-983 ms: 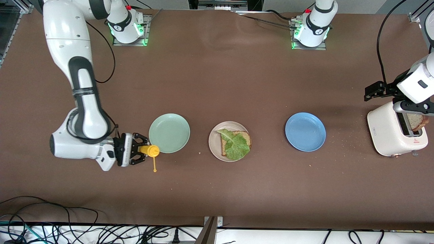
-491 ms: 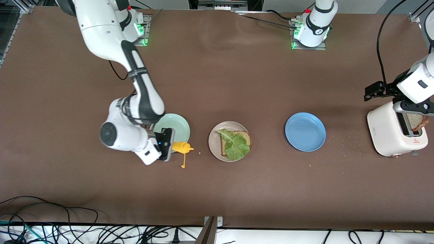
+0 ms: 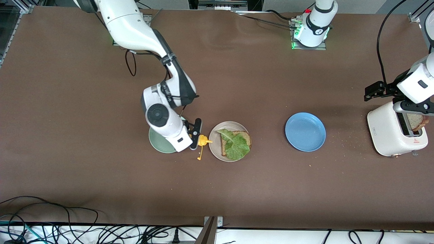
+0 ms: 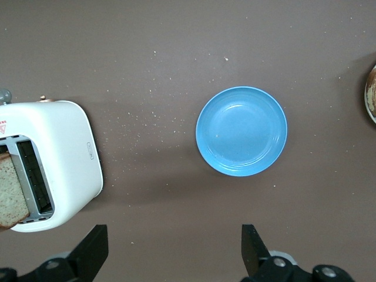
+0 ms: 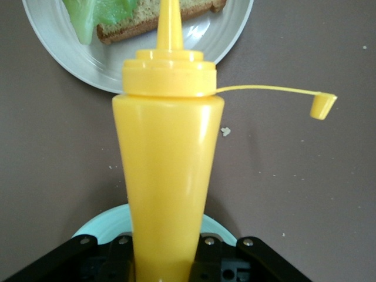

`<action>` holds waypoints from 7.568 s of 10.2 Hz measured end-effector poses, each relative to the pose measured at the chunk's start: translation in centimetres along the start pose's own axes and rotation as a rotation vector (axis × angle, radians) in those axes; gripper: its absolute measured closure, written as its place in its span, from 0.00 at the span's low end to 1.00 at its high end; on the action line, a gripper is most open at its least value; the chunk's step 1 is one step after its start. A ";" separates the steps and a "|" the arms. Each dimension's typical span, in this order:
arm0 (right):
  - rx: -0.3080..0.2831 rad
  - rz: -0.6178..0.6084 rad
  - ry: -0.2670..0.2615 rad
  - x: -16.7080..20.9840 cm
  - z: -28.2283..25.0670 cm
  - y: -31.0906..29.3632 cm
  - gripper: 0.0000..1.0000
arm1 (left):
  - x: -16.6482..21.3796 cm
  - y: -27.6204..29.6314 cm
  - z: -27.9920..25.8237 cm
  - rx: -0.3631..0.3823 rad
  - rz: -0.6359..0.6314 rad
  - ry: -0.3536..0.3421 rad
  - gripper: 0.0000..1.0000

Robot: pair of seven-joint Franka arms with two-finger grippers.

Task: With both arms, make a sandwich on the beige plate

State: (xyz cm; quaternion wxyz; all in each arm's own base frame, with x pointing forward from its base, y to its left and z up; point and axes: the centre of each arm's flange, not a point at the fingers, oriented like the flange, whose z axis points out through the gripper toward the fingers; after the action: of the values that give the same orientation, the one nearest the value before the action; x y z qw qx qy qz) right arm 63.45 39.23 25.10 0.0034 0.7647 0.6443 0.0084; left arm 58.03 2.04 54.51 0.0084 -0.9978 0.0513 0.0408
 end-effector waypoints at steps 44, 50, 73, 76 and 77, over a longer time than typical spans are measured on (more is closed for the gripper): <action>0.282 -0.089 1.252 -51.7 14.3 2.6 0.87 | -1.6 -19.0 8.2 0.007 -0.116 -0.133 0.00; 0.258 -0.077 1.320 -51.2 17.2 1.6 0.87 | -1.6 -28.1 13.9 0.045 -0.195 -0.123 0.00; 0.587 0.255 0.807 -61.1 0.4 9.3 0.00 | 2.4 -21.4 7.1 -0.302 -0.195 -0.109 0.91; 0.643 0.362 0.639 -56.9 -7.2 10.5 0.00 | 6.2 -11.3 11.6 -0.612 -0.220 -0.189 0.91; 0.656 0.408 0.575 -55.4 -10.1 10.4 0.00 | 7.3 -8.5 13.3 -0.718 -0.214 -0.210 0.91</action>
State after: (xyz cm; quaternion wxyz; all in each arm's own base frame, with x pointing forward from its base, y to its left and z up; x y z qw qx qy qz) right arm 64.14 -17.20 34.89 -0.4182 0.8029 0.4245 0.0164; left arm 65.03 10.04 40.78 -0.3319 -0.9274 -0.0717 0.1571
